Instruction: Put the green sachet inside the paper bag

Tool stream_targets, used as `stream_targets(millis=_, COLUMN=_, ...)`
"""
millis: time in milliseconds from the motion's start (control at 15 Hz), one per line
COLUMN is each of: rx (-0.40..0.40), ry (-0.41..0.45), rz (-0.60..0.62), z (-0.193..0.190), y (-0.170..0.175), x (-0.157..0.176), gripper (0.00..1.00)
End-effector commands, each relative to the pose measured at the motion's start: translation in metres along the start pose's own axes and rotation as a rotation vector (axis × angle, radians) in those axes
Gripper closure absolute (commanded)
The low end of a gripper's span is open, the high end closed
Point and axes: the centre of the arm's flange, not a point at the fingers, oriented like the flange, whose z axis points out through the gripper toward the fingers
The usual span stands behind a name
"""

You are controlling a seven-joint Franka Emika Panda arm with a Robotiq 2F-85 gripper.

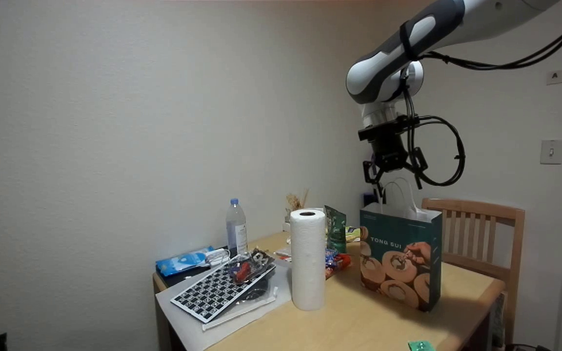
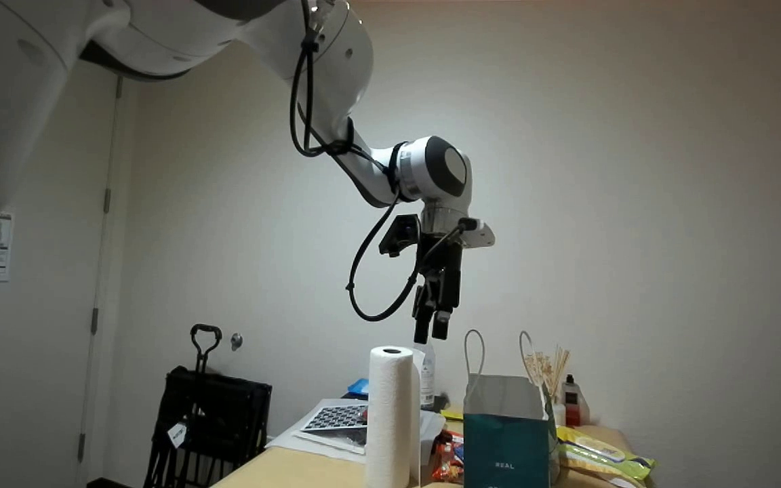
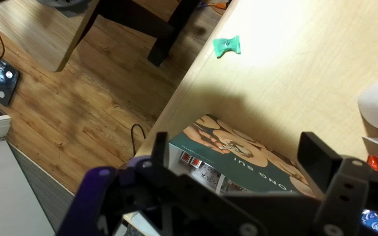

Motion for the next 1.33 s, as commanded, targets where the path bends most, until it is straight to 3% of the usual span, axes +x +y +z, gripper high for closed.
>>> stream_targets(millis=0, rx=-0.029, ry=0.009, rz=-0.046, z=-0.006, y=0.004, x=-0.019, gripper=0.00)
stream_targets(millis=467, rx=-0.020, ry=0.006, rz=-0.026, z=-0.003, y=-0.007, x=-0.012, gripper=0.00)
stream_targets(millis=1000, rx=-0.165, ry=-0.111, rz=-0.047, z=0.080, y=0.008, x=-0.028, gripper=0.00)
stream_targets(millis=1133, rx=-0.199, ry=-0.026, rz=-0.041, z=0.086, y=0.026, x=-0.021, gripper=0.00)
stream_targets(millis=1200, rx=-0.190, ry=-0.077, rz=-0.043, z=0.082, y=0.002, x=-0.019, gripper=0.00)
stream_targets(millis=1267, rx=-0.205, ry=-0.061, rz=-0.041, z=0.085, y=0.007, x=-0.015, gripper=0.00)
